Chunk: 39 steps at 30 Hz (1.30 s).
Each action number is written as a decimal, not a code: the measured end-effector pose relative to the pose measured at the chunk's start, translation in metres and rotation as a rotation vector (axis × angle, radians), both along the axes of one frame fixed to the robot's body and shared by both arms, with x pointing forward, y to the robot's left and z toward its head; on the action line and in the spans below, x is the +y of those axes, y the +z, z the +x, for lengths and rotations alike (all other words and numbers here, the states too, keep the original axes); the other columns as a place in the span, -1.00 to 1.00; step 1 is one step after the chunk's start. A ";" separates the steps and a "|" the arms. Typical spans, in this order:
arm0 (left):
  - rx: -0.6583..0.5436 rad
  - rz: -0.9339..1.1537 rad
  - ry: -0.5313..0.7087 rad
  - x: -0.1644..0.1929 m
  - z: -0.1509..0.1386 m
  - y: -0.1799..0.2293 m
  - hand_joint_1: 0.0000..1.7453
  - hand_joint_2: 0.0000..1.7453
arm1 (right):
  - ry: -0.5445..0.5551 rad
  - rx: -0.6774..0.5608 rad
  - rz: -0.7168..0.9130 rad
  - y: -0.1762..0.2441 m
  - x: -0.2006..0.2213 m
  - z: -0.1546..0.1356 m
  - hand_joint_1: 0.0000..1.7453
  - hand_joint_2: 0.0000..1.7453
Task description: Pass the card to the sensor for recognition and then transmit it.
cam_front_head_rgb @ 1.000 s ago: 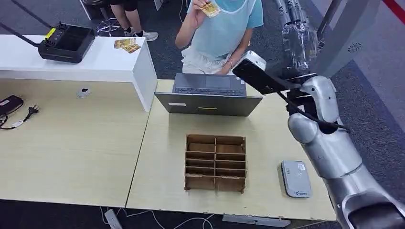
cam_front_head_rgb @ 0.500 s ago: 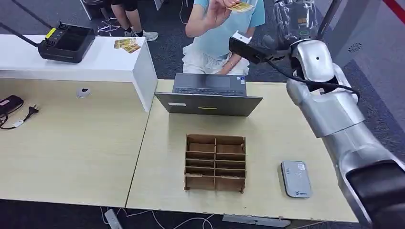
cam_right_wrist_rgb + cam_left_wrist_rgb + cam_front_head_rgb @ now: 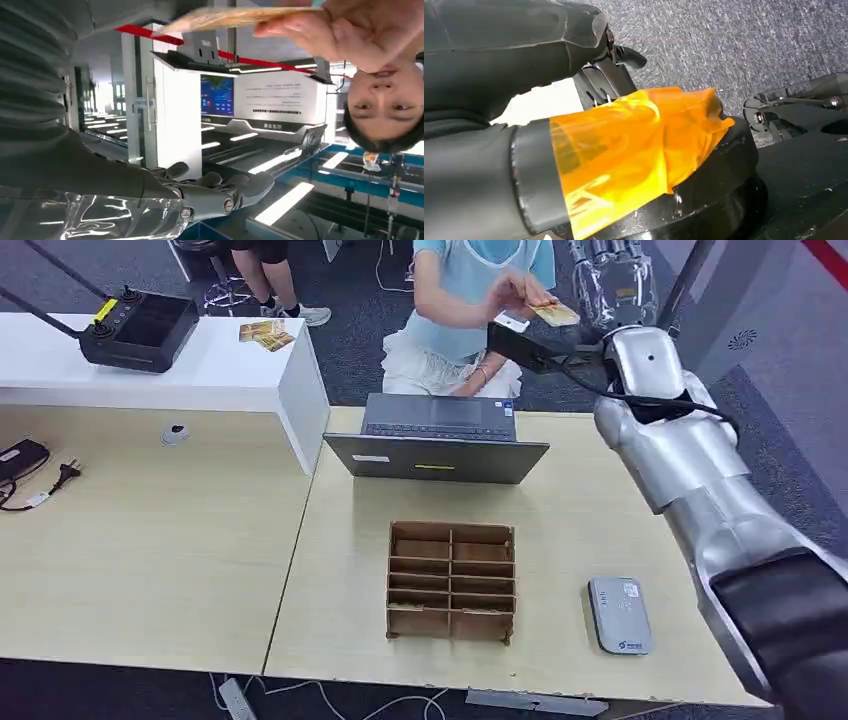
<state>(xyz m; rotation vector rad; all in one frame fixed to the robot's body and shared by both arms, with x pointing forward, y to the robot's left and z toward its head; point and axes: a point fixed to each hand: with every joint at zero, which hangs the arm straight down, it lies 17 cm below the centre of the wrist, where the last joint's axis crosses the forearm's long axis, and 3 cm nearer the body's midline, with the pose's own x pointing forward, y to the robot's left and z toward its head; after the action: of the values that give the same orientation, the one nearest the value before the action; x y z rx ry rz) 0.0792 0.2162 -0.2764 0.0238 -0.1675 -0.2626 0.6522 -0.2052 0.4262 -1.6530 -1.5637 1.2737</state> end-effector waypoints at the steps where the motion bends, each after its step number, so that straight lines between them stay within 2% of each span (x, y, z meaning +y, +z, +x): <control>1: 0.000 0.000 -0.002 0.000 0.000 0.000 -1.00 -1.00 | -0.004 0.002 0.005 -0.001 -0.002 0.001 1.00 1.00; 28: -0.002 0.005 -0.007 0.001 0.000 0.000 -1.00 -1.00 | -0.006 0.015 0.131 -0.004 -0.021 0.004 1.00 1.00; 33: -0.001 0.004 0.005 0.001 0.000 0.000 -1.00 -1.00 | 0.025 0.024 0.258 -0.006 -0.025 0.001 1.00 1.00; 36: 0.000 0.004 0.017 0.001 -0.001 0.000 -1.00 -1.00 | 0.073 0.054 0.396 -0.009 -0.028 -0.002 1.00 1.00; 39: -0.002 0.000 0.045 0.001 -0.001 0.000 -1.00 -1.00 | 0.128 0.139 0.595 -0.017 -0.033 -0.005 1.00 1.00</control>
<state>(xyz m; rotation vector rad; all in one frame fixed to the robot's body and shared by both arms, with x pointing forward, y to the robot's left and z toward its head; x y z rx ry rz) 0.0786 0.2176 -0.2767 0.0280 -0.1690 -0.2179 0.6476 -0.2382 0.4095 -1.0828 -1.7608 0.8383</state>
